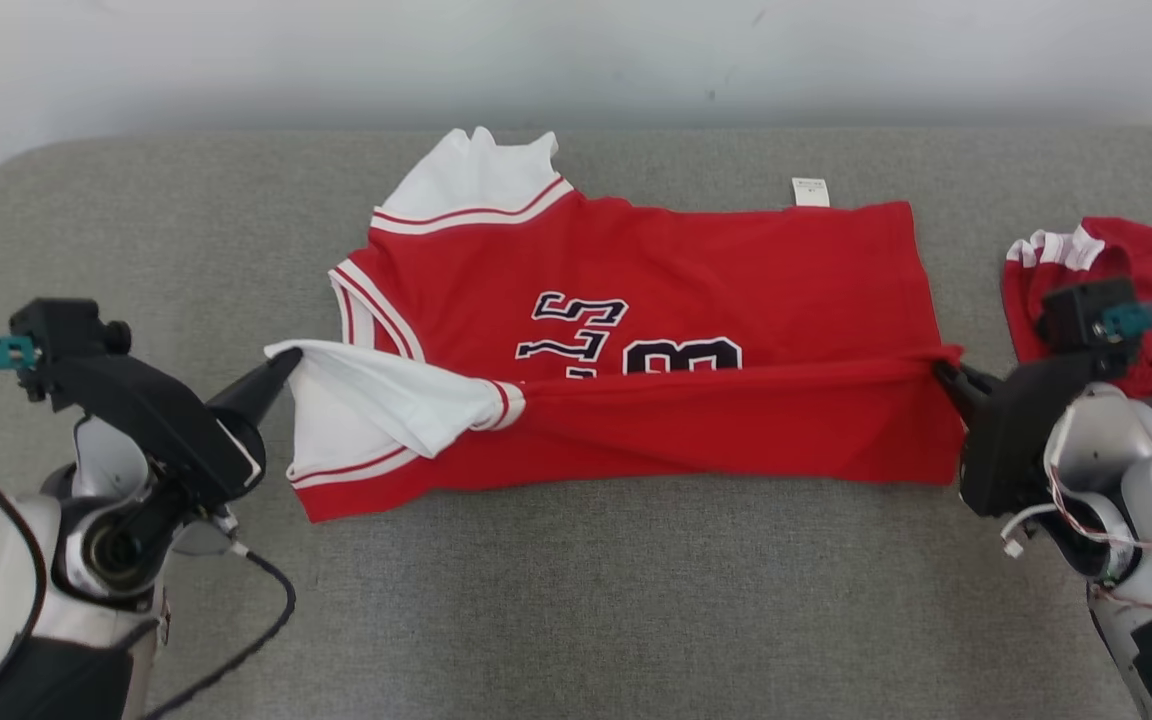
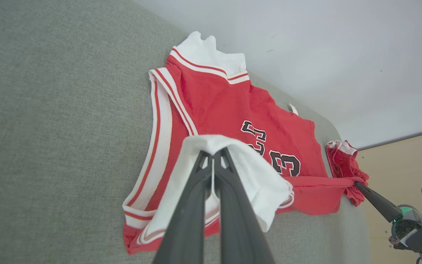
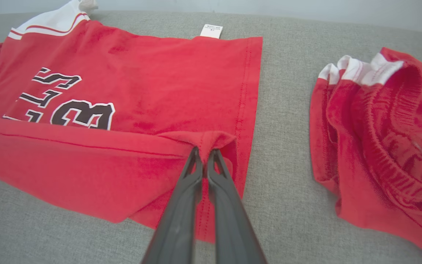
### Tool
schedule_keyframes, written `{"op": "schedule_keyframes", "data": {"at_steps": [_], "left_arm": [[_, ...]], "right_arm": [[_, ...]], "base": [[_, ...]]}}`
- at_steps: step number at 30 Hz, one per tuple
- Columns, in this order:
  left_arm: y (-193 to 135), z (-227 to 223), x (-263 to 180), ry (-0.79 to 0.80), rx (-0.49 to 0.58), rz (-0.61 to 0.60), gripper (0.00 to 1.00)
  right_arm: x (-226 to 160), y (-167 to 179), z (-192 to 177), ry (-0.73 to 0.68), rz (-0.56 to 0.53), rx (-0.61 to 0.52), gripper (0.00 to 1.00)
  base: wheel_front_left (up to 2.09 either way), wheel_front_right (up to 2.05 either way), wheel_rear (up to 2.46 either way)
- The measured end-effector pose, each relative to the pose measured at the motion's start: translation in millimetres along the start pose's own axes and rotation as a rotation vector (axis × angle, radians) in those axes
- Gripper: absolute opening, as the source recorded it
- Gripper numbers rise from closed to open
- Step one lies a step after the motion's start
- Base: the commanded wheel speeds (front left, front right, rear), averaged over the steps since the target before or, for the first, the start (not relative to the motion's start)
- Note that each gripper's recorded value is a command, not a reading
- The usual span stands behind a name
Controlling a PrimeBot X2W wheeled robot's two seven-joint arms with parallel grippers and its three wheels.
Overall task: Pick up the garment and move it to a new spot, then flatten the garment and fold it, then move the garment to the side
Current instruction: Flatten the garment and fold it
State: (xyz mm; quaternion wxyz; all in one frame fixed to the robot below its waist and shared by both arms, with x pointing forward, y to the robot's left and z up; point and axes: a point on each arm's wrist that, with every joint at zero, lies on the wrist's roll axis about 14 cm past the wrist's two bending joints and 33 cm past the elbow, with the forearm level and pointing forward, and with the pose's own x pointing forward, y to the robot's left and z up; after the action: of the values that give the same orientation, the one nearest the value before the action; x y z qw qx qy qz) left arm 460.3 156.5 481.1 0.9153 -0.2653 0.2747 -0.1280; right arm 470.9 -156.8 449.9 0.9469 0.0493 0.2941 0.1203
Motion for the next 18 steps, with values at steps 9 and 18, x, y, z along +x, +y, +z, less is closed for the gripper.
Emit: {"op": "schedule_keyframes", "data": {"at_steps": [9,18], "left_arm": [[11.7,-6.3,39.1,0.092,-0.040,0.050,0.00],[25.6,-10.6,63.6,0.116,-0.043,0.090,0.00]], "right_arm": [[26.7,-8.0,-14.2,0.100,-0.026,0.004,0.00],[44.8,-15.7,-16.1,0.121,-0.047,0.010,0.00]], "base": [[0.00,0.00,0.00],[0.00,0.00,0.00]]}}
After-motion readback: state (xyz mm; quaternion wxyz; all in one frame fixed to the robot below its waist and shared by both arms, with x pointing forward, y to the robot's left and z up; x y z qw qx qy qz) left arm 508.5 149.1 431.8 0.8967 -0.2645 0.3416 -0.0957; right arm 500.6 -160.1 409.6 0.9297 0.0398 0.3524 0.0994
